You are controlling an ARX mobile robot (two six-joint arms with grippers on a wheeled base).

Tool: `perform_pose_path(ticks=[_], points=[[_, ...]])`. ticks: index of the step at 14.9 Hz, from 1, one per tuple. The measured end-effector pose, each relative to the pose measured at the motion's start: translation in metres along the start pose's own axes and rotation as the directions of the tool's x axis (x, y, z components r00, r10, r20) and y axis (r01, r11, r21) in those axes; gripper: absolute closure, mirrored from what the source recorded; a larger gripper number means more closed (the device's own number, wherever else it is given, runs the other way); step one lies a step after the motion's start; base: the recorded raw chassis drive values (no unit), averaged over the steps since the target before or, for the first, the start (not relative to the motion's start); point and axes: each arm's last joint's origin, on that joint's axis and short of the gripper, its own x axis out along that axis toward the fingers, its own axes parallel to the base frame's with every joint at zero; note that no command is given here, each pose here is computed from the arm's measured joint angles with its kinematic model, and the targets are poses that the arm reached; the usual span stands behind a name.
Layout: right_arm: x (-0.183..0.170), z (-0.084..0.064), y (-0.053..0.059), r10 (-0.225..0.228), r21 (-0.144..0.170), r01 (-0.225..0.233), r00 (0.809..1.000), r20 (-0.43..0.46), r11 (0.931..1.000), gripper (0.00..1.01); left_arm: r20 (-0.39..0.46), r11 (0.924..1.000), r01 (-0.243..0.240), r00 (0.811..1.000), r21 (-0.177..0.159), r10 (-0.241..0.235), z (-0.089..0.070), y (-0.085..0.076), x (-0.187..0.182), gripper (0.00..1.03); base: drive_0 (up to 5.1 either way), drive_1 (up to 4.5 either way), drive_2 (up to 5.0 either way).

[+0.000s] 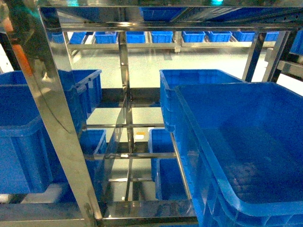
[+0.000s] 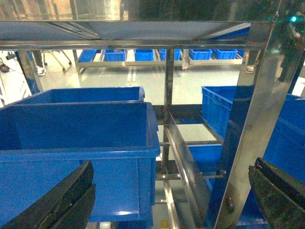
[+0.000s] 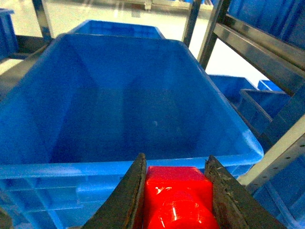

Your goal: Pick red block from blue box to shelf

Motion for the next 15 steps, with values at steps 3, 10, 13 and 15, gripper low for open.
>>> perform_pose_path(ticks=[3,10,13,15], points=[[0.032,0.008,0.005,0.001,-0.027,0.000,1.000,0.022,0.9996,0.72,0.000,1.0000,-0.002,1.000,0.000,0.002,0.000,0.000,0.000,0.05,0.0,0.00,0.0],[0.101,0.022,0.033,-0.003,-0.052,0.009,0.993,0.114,0.9986,0.12,0.000,1.0000,-0.002,1.000,0.000,0.002,0.000,0.000,0.000,0.05,0.0,0.00,0.0],[0.059,0.014,0.026,0.086,0.037,-0.096,0.974,0.211,0.9947,0.28,0.000,1.0000,-0.002,1.000,0.000,0.002,0.000,0.000,0.000,0.05,0.0,0.00,0.0],[0.050,0.015,0.018,0.069,0.065,-0.086,0.973,0.222,0.9942,0.52,0.000,1.0000,-0.002,1.000,0.000,0.002,0.000,0.000,0.000,0.05,0.0,0.00,0.0]])
